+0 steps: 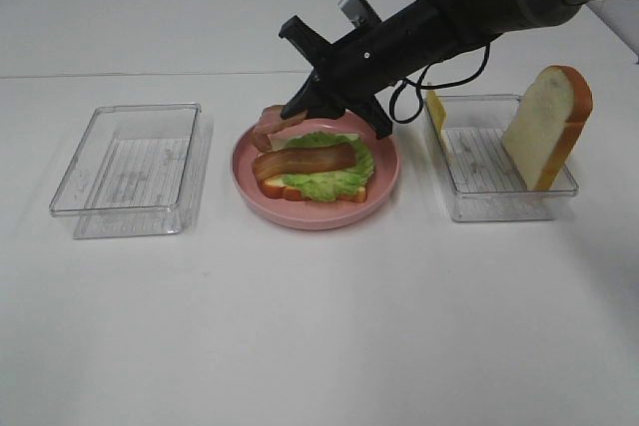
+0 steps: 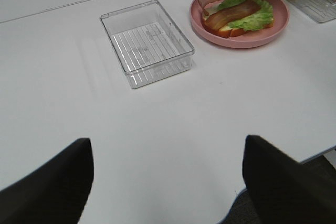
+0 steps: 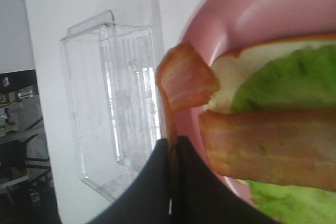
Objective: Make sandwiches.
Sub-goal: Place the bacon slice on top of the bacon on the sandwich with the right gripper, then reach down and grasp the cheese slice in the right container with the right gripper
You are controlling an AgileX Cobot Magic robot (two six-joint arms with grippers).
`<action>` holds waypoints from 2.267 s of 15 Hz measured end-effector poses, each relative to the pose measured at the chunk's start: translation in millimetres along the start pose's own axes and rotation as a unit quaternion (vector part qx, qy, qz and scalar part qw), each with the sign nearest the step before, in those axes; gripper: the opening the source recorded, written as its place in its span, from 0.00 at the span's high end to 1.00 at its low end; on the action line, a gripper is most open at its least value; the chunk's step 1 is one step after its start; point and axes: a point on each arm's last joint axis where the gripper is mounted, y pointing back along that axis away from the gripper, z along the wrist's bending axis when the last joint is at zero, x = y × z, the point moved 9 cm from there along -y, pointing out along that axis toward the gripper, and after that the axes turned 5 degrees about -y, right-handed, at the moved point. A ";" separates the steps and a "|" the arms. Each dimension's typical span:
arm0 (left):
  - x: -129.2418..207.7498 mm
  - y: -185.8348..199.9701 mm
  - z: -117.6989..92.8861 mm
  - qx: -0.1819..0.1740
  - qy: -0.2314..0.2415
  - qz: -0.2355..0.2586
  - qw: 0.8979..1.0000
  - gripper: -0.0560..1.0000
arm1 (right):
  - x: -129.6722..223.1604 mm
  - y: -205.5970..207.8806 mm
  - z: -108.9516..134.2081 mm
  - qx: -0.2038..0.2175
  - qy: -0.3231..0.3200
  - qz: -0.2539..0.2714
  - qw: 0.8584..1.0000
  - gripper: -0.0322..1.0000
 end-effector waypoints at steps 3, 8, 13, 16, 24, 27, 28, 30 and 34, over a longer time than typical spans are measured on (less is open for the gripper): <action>0.0 0.0 0.0 0.000 0.000 0.000 1.000 0.24 | -2.4 18.1 -17.1 0.085 0.020 -0.016 0.996 0.97; 0.0 0.0 0.0 0.000 0.000 0.000 1.000 0.24 | 2.2 22.5 -34.5 0.135 0.022 -0.003 0.991 0.74; 0.0 0.0 0.0 0.000 0.000 0.000 1.000 0.24 | 9.5 28.8 -30.1 0.136 0.041 0.015 0.990 0.37; 0.0 0.0 0.0 0.000 0.000 0.000 1.000 0.24 | 15.9 46.9 -16.1 0.135 0.061 0.020 0.989 0.36; 0.0 0.0 0.0 0.000 0.000 0.000 1.000 0.24 | 25.8 136.9 -6.7 0.249 0.159 0.021 0.955 0.37; 0.0 0.0 0.0 0.000 0.000 0.000 1.000 0.24 | 11.7 161.0 -3.4 0.292 0.186 0.002 0.938 0.39; 0.0 0.0 0.0 0.000 0.000 0.000 1.000 0.24 | 8.8 164.0 -0.2 0.294 0.191 -0.005 0.937 0.39; 0.0 0.0 0.0 0.000 0.000 0.000 1.000 0.24 | 1.1 170.5 6.0 0.302 0.201 -0.016 0.932 0.40; 0.0 0.0 0.0 0.000 0.000 0.000 1.000 0.24 | -26.8 149.1 -2.6 0.323 0.205 -0.016 0.924 0.41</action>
